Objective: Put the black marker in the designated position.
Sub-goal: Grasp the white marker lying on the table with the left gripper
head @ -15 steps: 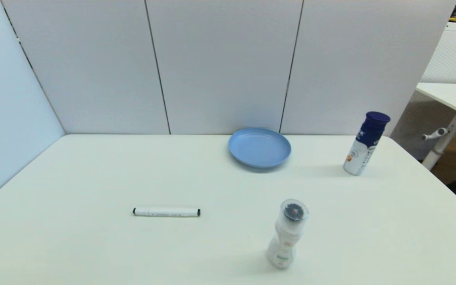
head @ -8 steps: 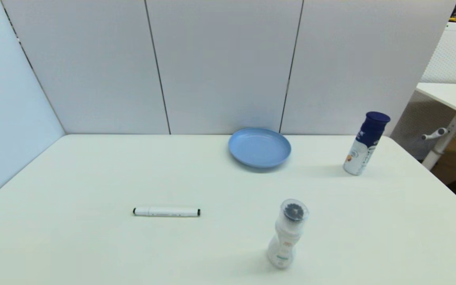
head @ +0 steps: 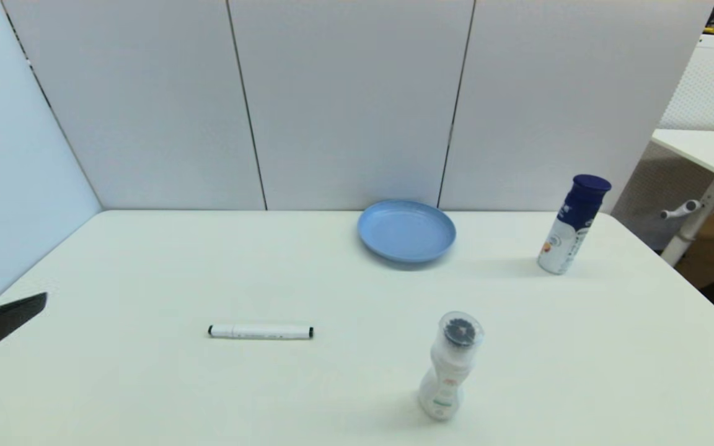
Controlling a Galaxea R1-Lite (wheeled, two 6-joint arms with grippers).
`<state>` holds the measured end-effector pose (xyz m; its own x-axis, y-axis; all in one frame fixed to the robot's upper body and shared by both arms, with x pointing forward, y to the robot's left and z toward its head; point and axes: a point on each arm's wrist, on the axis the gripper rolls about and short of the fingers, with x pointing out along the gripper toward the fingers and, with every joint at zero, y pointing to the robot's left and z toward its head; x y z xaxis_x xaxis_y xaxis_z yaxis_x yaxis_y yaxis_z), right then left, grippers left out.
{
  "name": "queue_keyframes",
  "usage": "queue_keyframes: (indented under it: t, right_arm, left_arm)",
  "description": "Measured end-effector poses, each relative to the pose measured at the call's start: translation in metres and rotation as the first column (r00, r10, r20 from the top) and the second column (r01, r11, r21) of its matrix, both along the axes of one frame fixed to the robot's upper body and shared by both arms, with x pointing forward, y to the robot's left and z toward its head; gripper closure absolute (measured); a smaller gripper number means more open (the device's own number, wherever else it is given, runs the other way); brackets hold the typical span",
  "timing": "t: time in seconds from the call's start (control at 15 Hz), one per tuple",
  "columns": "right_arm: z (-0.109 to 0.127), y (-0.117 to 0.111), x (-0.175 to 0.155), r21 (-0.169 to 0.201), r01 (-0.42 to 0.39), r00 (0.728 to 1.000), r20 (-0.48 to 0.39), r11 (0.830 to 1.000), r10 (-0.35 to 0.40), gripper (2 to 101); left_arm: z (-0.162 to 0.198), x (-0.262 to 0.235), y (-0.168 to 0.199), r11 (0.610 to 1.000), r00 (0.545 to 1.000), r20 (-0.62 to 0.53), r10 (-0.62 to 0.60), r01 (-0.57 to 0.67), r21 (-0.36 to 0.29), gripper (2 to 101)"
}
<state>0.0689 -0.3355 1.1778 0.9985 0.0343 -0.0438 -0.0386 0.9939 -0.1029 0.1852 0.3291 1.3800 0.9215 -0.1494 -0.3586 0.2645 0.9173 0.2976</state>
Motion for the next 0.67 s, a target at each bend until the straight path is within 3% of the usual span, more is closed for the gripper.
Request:
queue_keyframes:
  t: [0.13,0.33,0.67]
  right_arm:
    - [0.0,0.0,0.0,0.0,0.0,1.0,0.001,1.0,0.0,4.3]
    - [0.0,0.0,0.0,0.0,0.0,1.0,0.0,1.0,0.0,4.3]
    - [0.0,0.0,0.0,0.0,0.0,1.0,0.0,1.0,0.0,4.3]
  left_arm:
    - [0.011,0.041,-0.003,0.994,0.987,-0.123,-0.103,0.108,0.032,5.3]
    - [0.001,0.095,-0.008,0.947,0.911,-0.294,-0.291,0.317,0.046,5.3]
    - [-0.04,0.164,-0.015,0.762,0.727,-0.337,-0.598,0.646,0.041,5.3]
